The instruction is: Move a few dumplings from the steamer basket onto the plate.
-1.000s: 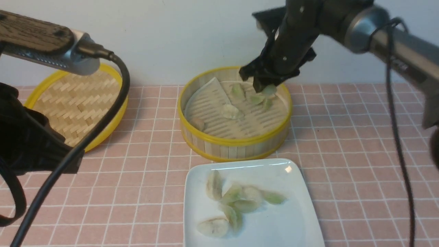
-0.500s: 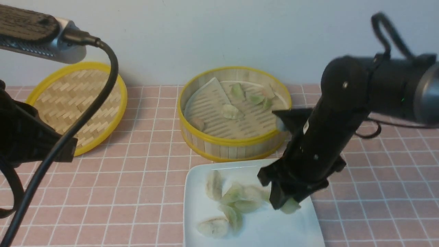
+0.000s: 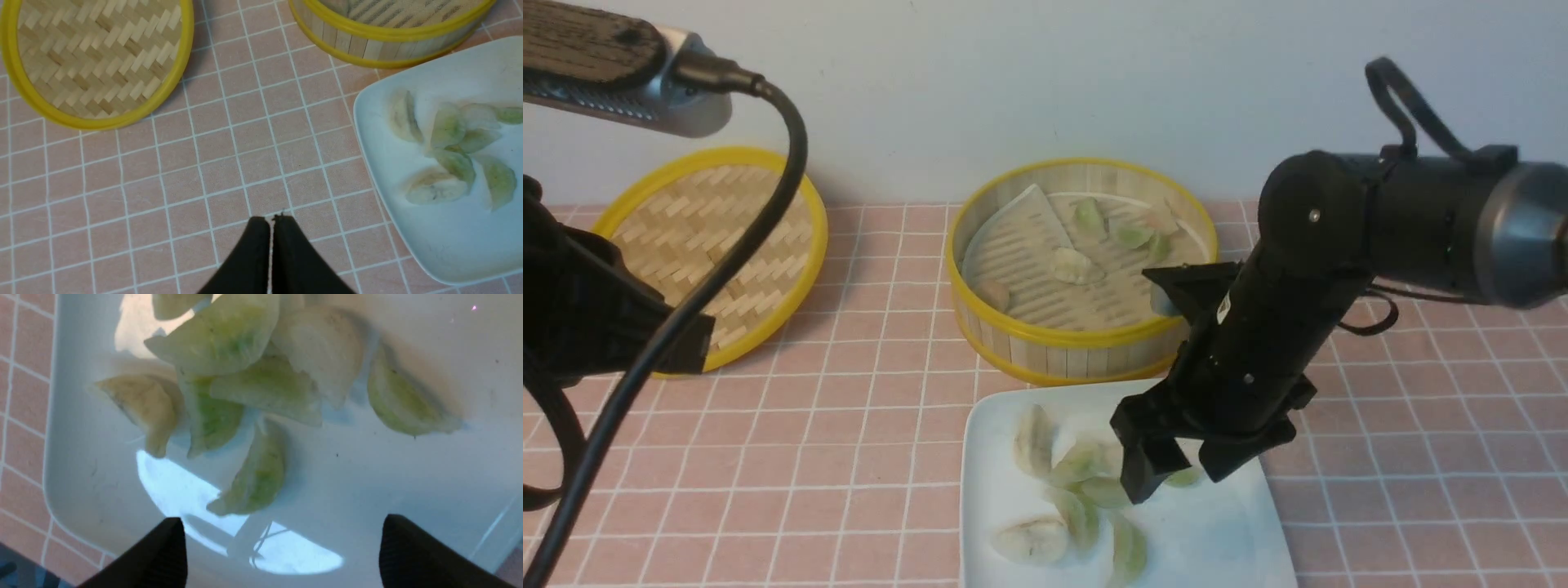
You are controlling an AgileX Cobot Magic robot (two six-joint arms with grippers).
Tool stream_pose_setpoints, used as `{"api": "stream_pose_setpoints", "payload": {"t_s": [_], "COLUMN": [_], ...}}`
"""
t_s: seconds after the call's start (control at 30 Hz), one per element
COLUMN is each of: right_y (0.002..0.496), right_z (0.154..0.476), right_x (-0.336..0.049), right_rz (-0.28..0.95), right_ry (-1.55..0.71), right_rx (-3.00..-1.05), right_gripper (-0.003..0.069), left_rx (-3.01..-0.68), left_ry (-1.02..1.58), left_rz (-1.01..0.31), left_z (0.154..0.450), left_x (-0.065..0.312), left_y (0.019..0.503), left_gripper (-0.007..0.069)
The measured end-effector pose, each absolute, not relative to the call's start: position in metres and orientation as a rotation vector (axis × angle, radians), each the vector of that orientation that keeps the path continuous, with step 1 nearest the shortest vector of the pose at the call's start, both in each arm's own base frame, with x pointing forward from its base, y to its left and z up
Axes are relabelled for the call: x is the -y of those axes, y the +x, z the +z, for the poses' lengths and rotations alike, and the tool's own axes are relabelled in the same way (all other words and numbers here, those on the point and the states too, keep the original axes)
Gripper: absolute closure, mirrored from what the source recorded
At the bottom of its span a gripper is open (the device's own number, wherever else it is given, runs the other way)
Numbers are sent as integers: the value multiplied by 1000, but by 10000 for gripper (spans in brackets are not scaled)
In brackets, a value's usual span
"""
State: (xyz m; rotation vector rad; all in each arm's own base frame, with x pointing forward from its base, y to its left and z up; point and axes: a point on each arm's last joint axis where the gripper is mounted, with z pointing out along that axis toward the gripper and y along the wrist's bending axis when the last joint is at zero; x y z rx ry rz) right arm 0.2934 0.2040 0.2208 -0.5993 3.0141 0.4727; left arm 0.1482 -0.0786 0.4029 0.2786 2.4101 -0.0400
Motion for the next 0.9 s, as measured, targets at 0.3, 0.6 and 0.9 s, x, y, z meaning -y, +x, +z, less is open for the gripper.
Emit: {"api": "stream_pose_setpoints", "payload": {"t_s": [0.3, 0.6, 0.9], "right_y": [231, 85, 2], "right_z": [355, 436, 344], "right_x": [-151, -50, 5], "right_rz": [391, 503, 502], "right_ry": [-481, -302, -234], "right_rx": [-2685, -1964, -1314], "right_gripper": [560, 672, 673], "left_rx": [-2396, -2449, -2452], "left_ry": [311, 358, 337], "left_rz": [-46, -49, -216], "left_z": [386, 351, 347], "left_x": [84, 89, 100], "left_y": [153, 155, 154], "left_gripper": [631, 631, 631]}}
